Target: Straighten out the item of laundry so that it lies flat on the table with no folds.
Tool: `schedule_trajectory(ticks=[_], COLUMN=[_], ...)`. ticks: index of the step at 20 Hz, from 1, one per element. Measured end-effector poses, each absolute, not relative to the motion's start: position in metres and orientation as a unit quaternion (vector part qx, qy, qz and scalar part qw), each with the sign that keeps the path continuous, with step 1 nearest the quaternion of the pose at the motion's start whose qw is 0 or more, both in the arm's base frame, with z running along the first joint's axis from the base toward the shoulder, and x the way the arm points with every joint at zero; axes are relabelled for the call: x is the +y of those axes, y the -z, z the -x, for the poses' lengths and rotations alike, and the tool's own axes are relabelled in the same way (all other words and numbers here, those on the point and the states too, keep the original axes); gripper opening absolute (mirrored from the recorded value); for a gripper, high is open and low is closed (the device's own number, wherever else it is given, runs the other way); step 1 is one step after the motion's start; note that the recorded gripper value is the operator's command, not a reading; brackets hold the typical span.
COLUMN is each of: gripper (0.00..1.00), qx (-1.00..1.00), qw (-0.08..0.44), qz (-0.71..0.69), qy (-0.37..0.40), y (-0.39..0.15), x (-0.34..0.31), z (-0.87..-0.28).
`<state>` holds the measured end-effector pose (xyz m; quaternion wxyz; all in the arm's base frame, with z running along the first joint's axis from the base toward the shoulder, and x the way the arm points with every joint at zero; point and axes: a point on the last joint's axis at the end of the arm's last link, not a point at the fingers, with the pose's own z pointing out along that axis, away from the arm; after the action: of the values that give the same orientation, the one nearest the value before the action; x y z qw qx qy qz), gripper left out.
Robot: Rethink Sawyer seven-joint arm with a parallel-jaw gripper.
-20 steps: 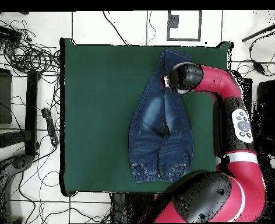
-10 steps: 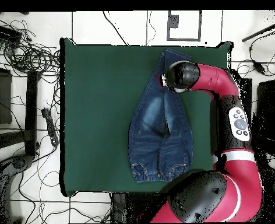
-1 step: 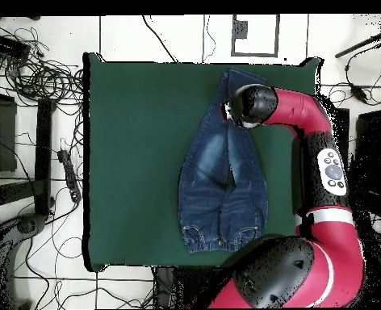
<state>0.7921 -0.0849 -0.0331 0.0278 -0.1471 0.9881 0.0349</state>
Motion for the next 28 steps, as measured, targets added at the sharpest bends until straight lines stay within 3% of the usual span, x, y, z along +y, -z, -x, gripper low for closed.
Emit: schedule_trajectory(ticks=[16,28], gripper=[0.00,0.00], qx=[0.991,0.995], qw=[0.026,0.038], qz=[0.129,0.085], qy=[-0.039,-0.039], y=[0.029,0.025], x=[-0.108,-0.172], z=[-0.792,-0.790])
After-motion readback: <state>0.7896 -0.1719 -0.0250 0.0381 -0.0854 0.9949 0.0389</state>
